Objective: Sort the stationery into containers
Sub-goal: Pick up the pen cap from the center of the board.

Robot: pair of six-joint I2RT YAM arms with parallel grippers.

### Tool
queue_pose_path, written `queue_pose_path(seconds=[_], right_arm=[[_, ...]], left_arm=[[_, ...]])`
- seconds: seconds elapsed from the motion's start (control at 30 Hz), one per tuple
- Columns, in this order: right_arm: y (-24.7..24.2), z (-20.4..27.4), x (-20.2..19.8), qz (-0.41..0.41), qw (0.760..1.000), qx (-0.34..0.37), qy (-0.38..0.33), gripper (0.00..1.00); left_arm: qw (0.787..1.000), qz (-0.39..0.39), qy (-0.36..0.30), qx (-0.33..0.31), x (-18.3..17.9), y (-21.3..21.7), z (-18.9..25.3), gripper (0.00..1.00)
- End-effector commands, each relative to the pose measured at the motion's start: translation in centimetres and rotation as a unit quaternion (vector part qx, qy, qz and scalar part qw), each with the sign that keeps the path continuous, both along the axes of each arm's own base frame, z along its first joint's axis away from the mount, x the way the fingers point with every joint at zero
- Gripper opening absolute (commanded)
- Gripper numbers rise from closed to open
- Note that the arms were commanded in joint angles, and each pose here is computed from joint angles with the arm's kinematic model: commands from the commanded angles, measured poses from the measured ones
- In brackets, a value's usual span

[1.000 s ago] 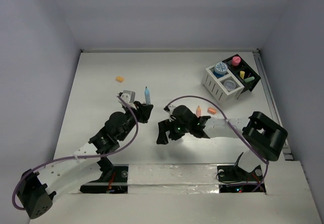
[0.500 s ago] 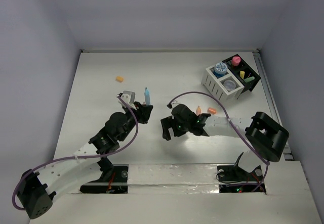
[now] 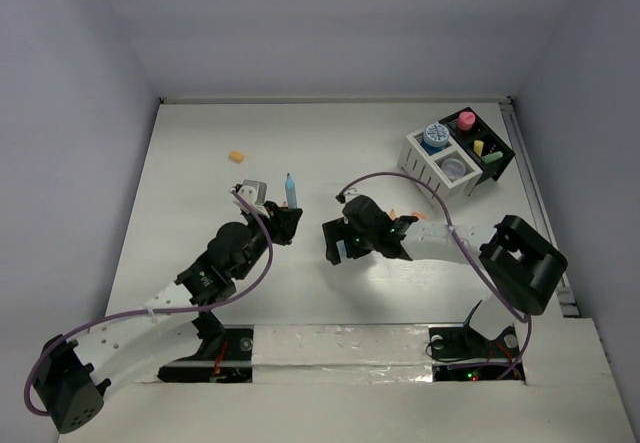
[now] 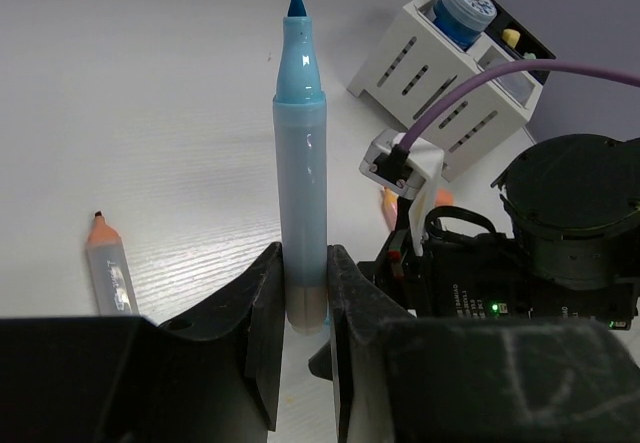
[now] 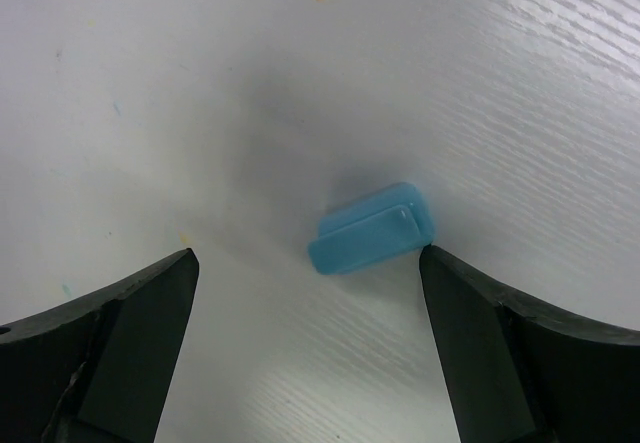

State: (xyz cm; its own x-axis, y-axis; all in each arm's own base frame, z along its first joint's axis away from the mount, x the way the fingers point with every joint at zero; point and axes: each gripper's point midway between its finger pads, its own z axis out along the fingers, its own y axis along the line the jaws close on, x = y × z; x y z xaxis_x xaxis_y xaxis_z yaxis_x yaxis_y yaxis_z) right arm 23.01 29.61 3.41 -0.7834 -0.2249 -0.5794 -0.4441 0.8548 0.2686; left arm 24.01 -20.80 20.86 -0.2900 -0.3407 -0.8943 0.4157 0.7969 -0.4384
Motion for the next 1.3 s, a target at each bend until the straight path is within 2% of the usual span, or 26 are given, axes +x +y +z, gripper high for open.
queue_pose_path(seconds=[0.0,0.1,0.23,0.33,0.43,0.7,0.77,0.83,0.9,1.03,1.1,1.17,1.2,1.27], right_arm=[[1.6,0.9,1.4,0.002,1.000,0.017,-0.020,0.96],[1.5,0.7,1.6,-0.001,1.000,0.008,-0.017,0.90],[1.8,1.0,2.1,0.000,1.000,0.000,-0.022,0.90],[1.7,1.0,2.8,-0.003,0.999,-0.015,-0.029,0.85],[1.3,0.6,3.0,-0.008,0.999,-0.030,-0.031,0.70],[0.5,-0.7,3.3,-0.016,0.998,-0.058,-0.032,0.68],[-0.1,-0.9,3.5,-0.020,0.996,-0.075,-0.036,0.62],[-0.1,-1.0,3.8,-0.017,0.995,-0.085,-0.038,0.60],[-0.7,-1.5,3.8,-0.018,0.994,-0.104,-0.037,0.54],[-1.5,-1.9,3.9,-0.020,0.991,-0.129,-0.037,0.48],[-1.8,-2.1,3.9,-0.021,0.989,-0.138,-0.039,0.43],[-2.1,-2.3,3.9,-0.022,0.988,-0.145,-0.038,0.30],[-2.1,-2.3,4.0,-0.022,0.988,-0.146,-0.039,0.18],[-2.1,-2.0,4.2,-0.024,0.988,-0.147,-0.044,0.07]], left_arm=[[1.000,0.002,-0.013,-0.019,0.1,-0.1,1.1,0.00],[1.000,0.002,-0.013,-0.018,0.1,-0.1,1.0,0.00],[1.000,0.000,-0.012,-0.020,0.1,-0.2,0.9,0.00],[1.000,0.000,-0.011,-0.022,0.1,-0.2,0.9,0.00],[1.000,0.005,-0.014,-0.021,0.0,0.1,1.1,0.00],[1.000,0.006,-0.015,-0.020,0.0,0.2,1.1,0.00],[1.000,0.006,-0.015,-0.020,0.0,0.2,1.2,0.00],[1.000,0.007,-0.016,-0.021,0.0,0.3,1.2,0.00],[1.000,0.008,-0.016,-0.021,0.0,0.3,1.3,0.00],[1.000,0.009,-0.017,-0.020,0.0,0.4,1.3,0.00],[1.000,0.009,-0.016,-0.018,0.0,0.4,1.2,0.00],[1.000,0.009,-0.014,-0.016,0.0,0.4,1.0,0.00],[1.000,0.008,-0.015,-0.017,0.0,0.4,1.1,0.00],[1.000,0.005,-0.011,-0.015,0.0,0.2,0.9,0.00]])
